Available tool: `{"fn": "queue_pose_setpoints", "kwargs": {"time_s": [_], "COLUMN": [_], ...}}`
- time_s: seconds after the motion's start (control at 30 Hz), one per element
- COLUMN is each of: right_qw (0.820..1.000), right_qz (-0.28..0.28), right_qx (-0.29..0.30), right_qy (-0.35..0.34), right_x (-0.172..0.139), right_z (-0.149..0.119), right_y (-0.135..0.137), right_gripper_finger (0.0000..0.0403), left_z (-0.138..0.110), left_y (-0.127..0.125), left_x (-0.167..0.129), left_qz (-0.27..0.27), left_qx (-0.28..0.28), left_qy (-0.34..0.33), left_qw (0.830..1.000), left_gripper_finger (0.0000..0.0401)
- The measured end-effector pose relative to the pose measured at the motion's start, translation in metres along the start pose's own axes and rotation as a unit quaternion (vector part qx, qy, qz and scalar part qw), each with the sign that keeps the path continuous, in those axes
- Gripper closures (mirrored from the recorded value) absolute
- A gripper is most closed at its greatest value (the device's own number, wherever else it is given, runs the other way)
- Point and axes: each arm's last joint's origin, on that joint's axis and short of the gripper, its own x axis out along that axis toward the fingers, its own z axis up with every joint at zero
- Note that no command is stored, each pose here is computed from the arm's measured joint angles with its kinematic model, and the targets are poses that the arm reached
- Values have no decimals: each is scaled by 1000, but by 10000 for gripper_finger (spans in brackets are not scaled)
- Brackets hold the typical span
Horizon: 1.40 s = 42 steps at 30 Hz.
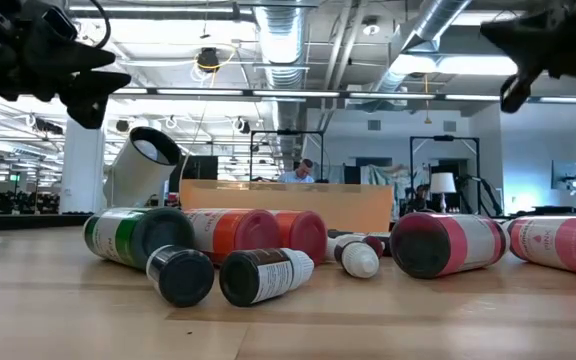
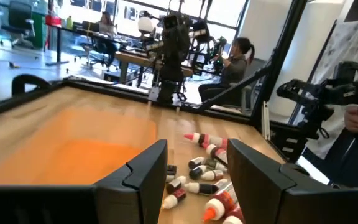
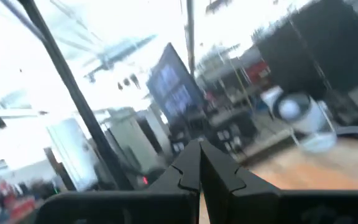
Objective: Pick & Place food coloring
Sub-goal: Put the big pink food coloring bottle into the orange bin
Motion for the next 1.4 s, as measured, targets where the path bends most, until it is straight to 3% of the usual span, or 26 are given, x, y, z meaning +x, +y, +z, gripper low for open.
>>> {"fn": "queue_pose_setpoints", "kwargs": {"time_s": [0.1, 0.33, 0.5, 0.73, 1.03, 1.13, 1.2, 1.4], "right_qw": [999, 979, 974, 995, 998, 996, 993, 992], "right_qz": [-7, 29, 23, -24, -32, -22, -11, 32], "right_qx": [11, 173, 190, 44, -4, -4, -35, -89], "right_qy": [-37, -107, -120, -87, -45, -86, -110, -84], "right_x": [0, -2, -2, 1, 11, 17, 23, 54], "right_z": [6, 20, 21, 13, 6, 22, 38, 77], "right_y": [1, 7, 7, 2, 0, 7, 15, 41], "right_gripper_finger": [403, 403, 403, 403, 403, 403, 403, 379], "left_z": [-1, -1, 0, 0, 0, 1, 1, 1], "left_y": [0, 0, 1, 1, 0, 2, 3, 3], "left_x": [0, 0, 0, 0, 0, 0, 0, 0], "left_qz": [3, 2, 9, 14, 5, 28, 45, 56], "left_qx": [-26, -27, 1, 28, 29, 27, 19, -5], "left_qy": [2, 4, -4, -2, -2, -7, -11, -15], "left_qw": [1000, 1000, 1000, 999, 1000, 999, 999, 998], "left_gripper_finger": [241, 241, 241, 241, 241, 241, 241, 241]}}
